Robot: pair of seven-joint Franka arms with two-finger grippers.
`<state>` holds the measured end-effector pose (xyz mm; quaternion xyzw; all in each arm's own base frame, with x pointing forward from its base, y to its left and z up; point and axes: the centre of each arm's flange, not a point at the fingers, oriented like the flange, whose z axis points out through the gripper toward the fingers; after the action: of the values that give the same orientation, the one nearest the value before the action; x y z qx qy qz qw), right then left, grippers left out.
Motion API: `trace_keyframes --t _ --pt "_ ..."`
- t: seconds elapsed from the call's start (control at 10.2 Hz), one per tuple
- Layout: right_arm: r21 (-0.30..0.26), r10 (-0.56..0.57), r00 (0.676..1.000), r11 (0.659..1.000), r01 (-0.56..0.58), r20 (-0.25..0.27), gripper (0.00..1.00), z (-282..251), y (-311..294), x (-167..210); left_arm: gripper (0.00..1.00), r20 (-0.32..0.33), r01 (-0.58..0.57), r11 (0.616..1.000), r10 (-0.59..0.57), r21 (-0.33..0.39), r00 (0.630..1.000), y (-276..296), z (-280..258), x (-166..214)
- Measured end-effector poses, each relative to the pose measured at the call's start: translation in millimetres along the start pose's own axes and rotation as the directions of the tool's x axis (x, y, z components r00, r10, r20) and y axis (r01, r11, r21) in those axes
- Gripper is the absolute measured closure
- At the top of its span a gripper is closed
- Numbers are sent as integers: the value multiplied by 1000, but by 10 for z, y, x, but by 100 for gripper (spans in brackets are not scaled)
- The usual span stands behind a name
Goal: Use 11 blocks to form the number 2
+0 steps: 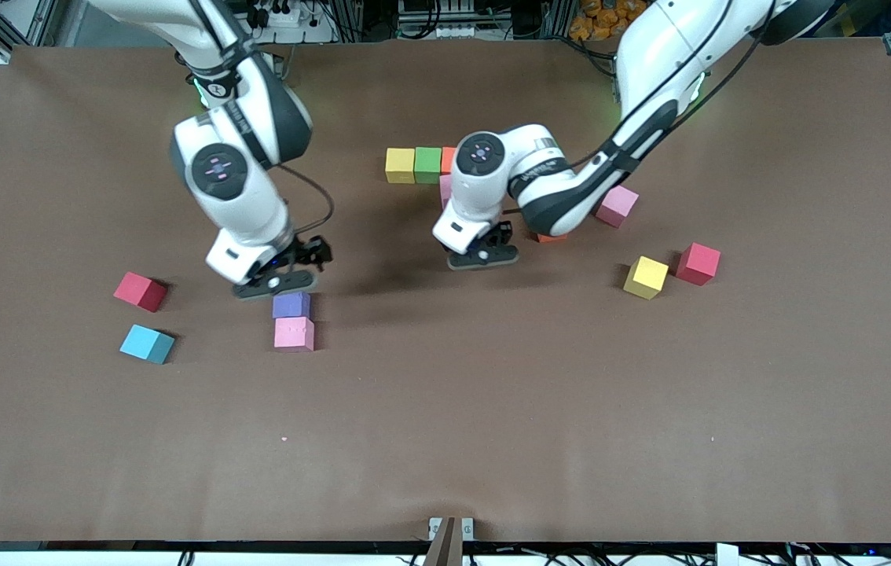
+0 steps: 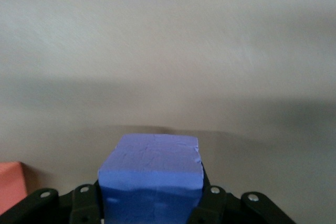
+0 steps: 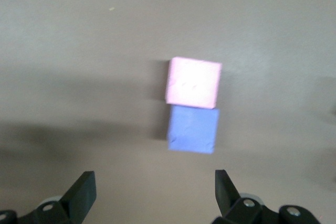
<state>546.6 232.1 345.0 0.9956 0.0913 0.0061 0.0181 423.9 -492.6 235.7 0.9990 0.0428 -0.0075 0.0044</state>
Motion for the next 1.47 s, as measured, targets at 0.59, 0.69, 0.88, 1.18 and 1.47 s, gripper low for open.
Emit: trace_keyframes --t 0.59,0.69,0.88,1.18,1.47 --pt "21 24 997 1000 -22 -79 0 237 497 48 41 47 -86 995 84 43 995 198 357 -483" --pt "27 25 994 999 -23 -103 0 372 618 9 41 55 -93 994 90 55 994 168 407 -527" --pt "26 28 994 999 -25 -108 0 500 839 -28 41 68 -104 992 99 70 993 128 482 -604" --pt "21 22 993 1000 -20 -114 0 492 1069 -11 41 69 -109 992 104 69 992 143 480 -632" --pt "23 14 994 1000 -12 -112 0 493 1026 -26 41 68 -116 991 111 67 991 171 473 -668"
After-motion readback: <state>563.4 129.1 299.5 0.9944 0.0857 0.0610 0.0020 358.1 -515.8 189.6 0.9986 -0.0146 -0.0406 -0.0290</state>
